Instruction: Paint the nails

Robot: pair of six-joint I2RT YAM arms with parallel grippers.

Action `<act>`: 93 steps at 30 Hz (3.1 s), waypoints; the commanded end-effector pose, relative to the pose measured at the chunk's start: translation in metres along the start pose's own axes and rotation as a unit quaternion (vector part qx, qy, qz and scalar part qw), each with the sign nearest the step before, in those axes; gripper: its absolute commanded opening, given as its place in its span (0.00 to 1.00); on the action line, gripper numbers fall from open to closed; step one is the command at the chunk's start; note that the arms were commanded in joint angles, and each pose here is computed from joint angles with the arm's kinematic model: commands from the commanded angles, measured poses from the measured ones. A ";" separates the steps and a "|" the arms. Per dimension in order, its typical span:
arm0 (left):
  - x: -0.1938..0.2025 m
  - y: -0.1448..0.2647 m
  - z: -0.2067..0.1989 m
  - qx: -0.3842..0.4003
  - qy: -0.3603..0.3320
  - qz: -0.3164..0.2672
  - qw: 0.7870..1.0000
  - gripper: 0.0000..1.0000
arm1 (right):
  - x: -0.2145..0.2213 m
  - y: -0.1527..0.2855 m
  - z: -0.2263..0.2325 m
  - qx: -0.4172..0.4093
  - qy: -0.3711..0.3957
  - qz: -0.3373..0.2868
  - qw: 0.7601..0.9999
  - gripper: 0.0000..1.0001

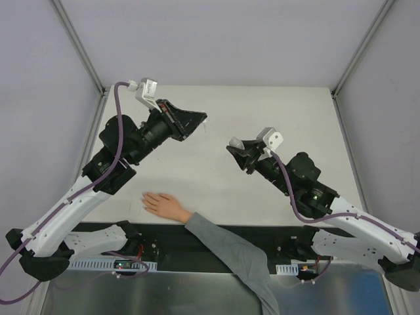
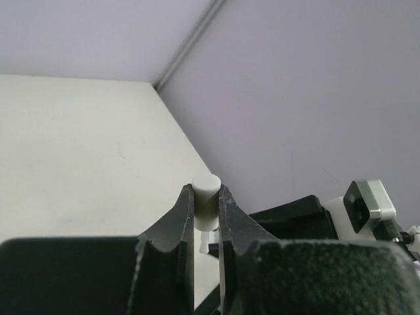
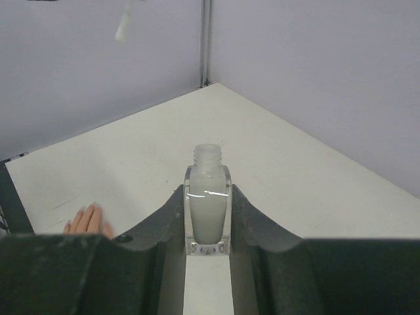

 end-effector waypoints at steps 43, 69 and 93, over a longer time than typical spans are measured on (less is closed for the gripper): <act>0.192 0.204 0.317 -0.731 0.108 0.029 0.674 0.00 | 0.032 0.015 0.000 -0.067 -0.101 0.083 0.989 0.00; 0.206 0.204 0.337 -0.736 0.070 0.020 0.673 0.00 | 0.049 0.011 -0.008 -0.062 -0.116 0.092 0.987 0.00; 0.212 0.197 0.339 -0.730 0.076 0.041 0.678 0.00 | 0.053 0.011 -0.009 -0.061 -0.119 0.093 0.987 0.00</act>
Point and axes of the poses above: each gripper's point midway between its finger pads, its own y axis back along the fingers, its own z axis along the line the jaws close on, x = y × z, the point moved 3 cm from there along y, back along the fingers, and after that the axes turned 6 degrees about -y, right-handed, at the moved point
